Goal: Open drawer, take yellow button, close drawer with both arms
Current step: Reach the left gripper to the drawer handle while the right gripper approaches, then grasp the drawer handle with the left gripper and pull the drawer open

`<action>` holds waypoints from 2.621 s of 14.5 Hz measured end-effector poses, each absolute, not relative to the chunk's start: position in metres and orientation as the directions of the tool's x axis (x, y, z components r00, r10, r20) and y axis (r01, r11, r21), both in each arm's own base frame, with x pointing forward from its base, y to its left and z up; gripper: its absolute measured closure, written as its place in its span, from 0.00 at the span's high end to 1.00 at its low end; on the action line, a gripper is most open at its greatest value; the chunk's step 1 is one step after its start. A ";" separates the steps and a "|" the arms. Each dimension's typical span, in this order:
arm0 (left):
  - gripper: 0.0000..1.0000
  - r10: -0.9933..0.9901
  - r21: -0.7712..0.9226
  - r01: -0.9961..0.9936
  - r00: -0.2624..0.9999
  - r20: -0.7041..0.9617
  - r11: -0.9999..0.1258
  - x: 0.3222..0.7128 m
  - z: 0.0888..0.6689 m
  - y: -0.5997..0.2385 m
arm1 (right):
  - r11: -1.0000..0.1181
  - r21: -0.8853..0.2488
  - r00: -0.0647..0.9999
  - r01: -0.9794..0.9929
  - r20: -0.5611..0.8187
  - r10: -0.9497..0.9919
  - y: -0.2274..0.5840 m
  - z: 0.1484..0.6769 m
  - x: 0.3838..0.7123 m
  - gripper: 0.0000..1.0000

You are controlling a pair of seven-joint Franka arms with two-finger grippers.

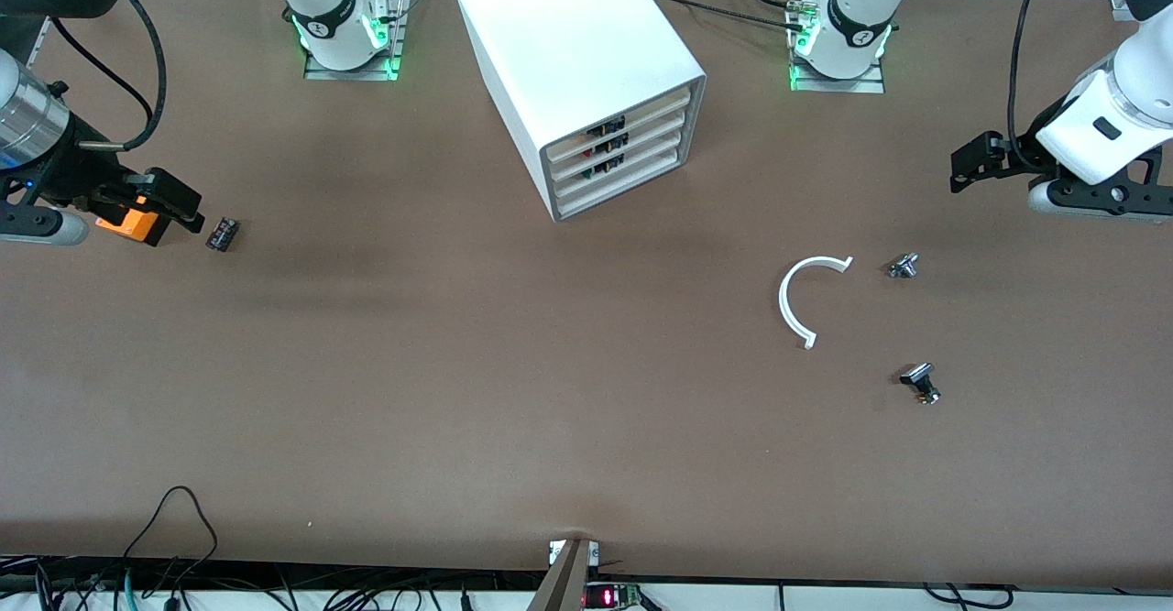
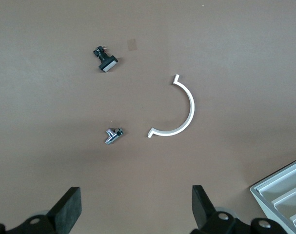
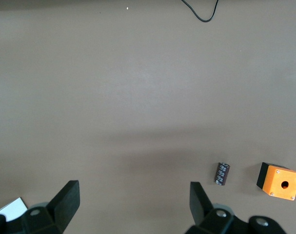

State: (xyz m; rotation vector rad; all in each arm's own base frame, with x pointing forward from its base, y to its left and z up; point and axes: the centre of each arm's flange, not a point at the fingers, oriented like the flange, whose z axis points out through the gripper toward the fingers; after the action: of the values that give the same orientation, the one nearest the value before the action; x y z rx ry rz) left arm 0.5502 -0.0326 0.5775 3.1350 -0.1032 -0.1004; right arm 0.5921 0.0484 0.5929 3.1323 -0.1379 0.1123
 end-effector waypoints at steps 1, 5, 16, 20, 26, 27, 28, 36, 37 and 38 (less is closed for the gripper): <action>1.00 -0.066 0.005 -0.066 0.996 -0.064 -0.998 0.550 0.577 -0.033 | -0.996 -0.001 0.994 -0.088 0.071 -0.088 0.049 0.593 0.592 1.00; 1.00 -0.066 0.005 -0.066 0.996 -0.064 -0.998 0.550 0.577 -0.033 | -0.997 -0.009 0.995 -0.078 0.069 -0.078 0.049 0.592 0.592 1.00; 1.00 -0.134 0.107 -0.109 0.955 -0.265 -0.988 0.541 0.554 -0.072 | -0.999 0.005 0.997 -0.040 -0.060 -0.041 0.049 0.540 0.603 1.00; 1.00 -0.259 0.289 -0.163 0.907 -0.331 -0.943 0.543 0.526 -0.109 | -0.999 0.001 0.994 -0.041 -0.101 -0.041 0.051 0.506 0.616 1.00; 1.00 -0.479 0.648 -0.196 0.827 -0.294 -0.736 0.557 0.455 -0.137 | -0.998 -0.021 0.988 -0.054 -0.148 -0.050 0.056 0.430 0.643 1.00; 1.00 -0.503 0.690 -0.196 0.819 -0.275 -0.697 0.560 0.439 -0.141 | -0.998 -0.033 0.987 -0.055 -0.155 -0.049 0.060 0.421 0.645 1.00; 1.00 -0.521 0.732 -0.187 0.814 -0.258 -0.655 0.561 0.422 -0.145 | -0.997 -0.046 0.985 -0.064 -0.160 -0.056 0.064 0.412 0.648 1.00; 0.50 -0.583 0.918 -0.146 0.806 -0.107 -0.370 0.519 0.320 -0.216 | -0.965 -0.004 0.942 -0.263 -0.217 -0.256 0.145 0.339 0.651 1.00; 0.50 -0.595 0.929 -0.133 0.797 -0.106 -0.344 0.509 0.315 -0.228 | -0.957 0.007 0.933 -0.291 -0.217 -0.286 0.158 0.338 0.650 1.00; 0.50 -0.606 0.942 -0.125 0.790 -0.095 -0.311 0.499 0.310 -0.240 | -0.949 0.013 0.926 -0.316 -0.214 -0.311 0.169 0.339 0.649 1.00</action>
State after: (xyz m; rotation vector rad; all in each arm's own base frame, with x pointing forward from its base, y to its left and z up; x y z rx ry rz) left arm 0.4990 -0.2396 0.3096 1.8514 -0.5587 -0.5319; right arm 0.6486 0.1688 0.3389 3.1036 -0.5056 -0.3387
